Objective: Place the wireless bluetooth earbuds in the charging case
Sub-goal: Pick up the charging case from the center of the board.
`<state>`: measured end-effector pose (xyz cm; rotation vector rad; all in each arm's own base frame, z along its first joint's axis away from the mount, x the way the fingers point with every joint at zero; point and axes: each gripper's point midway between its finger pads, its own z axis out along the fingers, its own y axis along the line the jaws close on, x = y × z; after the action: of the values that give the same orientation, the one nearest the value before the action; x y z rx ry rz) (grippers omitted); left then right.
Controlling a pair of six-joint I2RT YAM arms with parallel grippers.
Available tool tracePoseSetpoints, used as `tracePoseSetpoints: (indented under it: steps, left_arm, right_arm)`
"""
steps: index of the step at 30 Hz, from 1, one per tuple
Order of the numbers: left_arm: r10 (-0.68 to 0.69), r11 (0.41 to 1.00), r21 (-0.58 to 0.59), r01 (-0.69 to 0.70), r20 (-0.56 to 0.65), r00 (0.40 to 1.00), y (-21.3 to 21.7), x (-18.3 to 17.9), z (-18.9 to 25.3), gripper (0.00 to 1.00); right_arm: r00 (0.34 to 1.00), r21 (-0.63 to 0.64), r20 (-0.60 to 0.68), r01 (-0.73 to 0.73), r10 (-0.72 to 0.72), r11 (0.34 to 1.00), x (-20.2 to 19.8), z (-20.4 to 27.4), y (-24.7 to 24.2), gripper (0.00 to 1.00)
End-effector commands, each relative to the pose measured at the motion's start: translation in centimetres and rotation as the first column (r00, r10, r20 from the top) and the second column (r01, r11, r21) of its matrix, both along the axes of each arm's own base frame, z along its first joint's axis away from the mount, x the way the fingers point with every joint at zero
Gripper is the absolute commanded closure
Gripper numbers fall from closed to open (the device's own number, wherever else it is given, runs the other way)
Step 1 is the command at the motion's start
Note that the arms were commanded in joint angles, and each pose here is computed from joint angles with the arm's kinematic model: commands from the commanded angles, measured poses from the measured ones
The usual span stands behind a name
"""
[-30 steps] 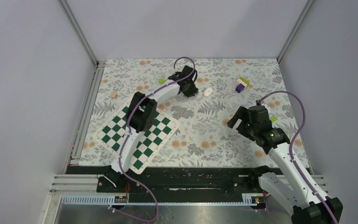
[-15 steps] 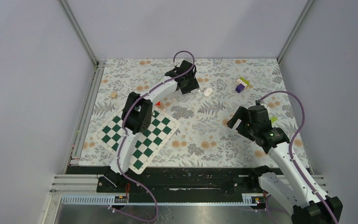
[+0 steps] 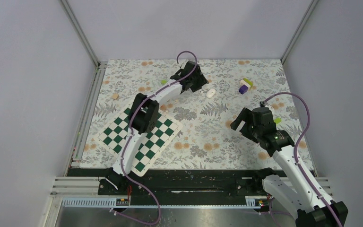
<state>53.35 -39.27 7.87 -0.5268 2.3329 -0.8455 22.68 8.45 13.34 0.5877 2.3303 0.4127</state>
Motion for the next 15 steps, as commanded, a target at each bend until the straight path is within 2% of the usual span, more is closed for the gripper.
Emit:
tracePoseSetpoints:
  steps: [1,15]
  left_arm:
    - [0.018,0.99,-0.14,-0.007,0.078,0.997,-1.9,2.2,2.9,0.47]
    - [0.022,0.996,-0.08,-0.025,-0.034,0.999,-1.7,1.3,-1.0,0.49]
  right_arm:
    - [1.0,-0.005,0.015,-0.003,0.003,1.0,0.2,0.8,-0.1,0.08]
    - [1.0,-0.017,0.0,-0.01,0.01,1.0,0.3,0.4,-0.1,0.08]
